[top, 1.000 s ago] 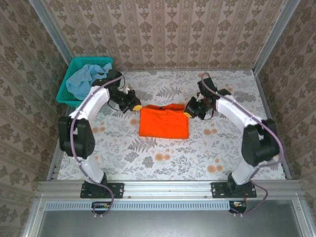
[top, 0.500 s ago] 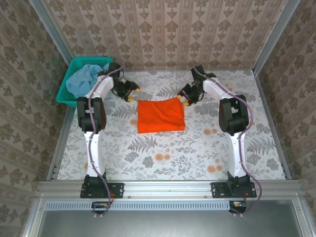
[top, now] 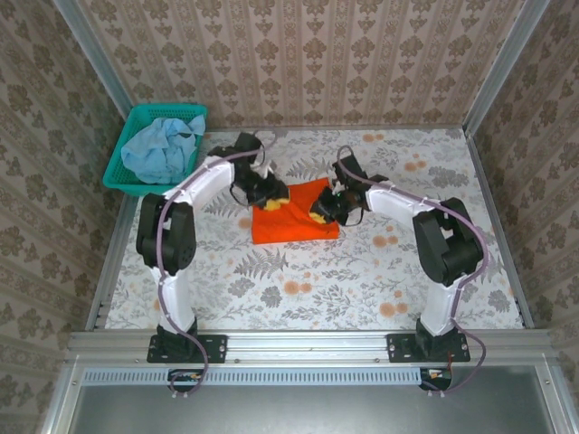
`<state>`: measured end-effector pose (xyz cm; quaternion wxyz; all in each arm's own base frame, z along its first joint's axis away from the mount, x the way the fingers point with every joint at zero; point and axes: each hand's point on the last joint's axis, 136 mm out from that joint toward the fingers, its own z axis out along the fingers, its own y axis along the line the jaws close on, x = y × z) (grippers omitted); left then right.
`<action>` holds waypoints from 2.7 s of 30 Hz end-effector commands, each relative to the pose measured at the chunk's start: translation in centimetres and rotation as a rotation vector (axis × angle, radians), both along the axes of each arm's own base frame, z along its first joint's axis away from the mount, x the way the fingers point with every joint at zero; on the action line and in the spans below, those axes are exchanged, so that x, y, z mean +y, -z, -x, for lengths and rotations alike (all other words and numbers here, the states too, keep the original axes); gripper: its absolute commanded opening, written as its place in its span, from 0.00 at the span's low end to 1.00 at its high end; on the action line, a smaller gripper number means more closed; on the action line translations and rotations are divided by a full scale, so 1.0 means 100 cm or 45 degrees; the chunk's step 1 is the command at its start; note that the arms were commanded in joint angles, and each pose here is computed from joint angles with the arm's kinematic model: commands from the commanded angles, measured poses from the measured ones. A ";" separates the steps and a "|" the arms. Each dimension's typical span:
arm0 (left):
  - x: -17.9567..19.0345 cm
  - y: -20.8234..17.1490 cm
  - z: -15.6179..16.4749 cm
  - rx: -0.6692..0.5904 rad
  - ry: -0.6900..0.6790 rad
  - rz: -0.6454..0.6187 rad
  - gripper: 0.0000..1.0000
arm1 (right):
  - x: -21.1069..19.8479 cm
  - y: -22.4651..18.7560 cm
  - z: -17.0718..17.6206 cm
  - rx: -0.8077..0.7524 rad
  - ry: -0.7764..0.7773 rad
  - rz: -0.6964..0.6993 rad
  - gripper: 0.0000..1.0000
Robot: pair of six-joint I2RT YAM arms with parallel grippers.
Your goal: Fold and stack the t-shirts
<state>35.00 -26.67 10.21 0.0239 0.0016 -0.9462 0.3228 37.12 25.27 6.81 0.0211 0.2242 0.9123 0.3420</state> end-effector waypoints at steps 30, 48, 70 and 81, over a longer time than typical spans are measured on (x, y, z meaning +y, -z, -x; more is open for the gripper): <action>0.071 -0.006 -0.009 -0.083 -0.088 -0.093 0.59 | -0.099 -0.054 -0.002 -0.748 0.135 0.275 0.61; 0.066 0.060 -0.063 0.001 -0.089 -0.054 0.42 | -0.056 0.016 -0.098 -0.514 -0.218 0.348 0.42; 0.075 0.084 -0.080 -0.025 -0.127 -0.187 0.08 | -0.111 0.035 -0.069 -0.339 0.059 0.423 0.00; 0.067 0.044 -0.097 -0.143 -0.106 -0.260 0.48 | -0.125 0.021 -0.091 -0.275 0.151 0.407 0.40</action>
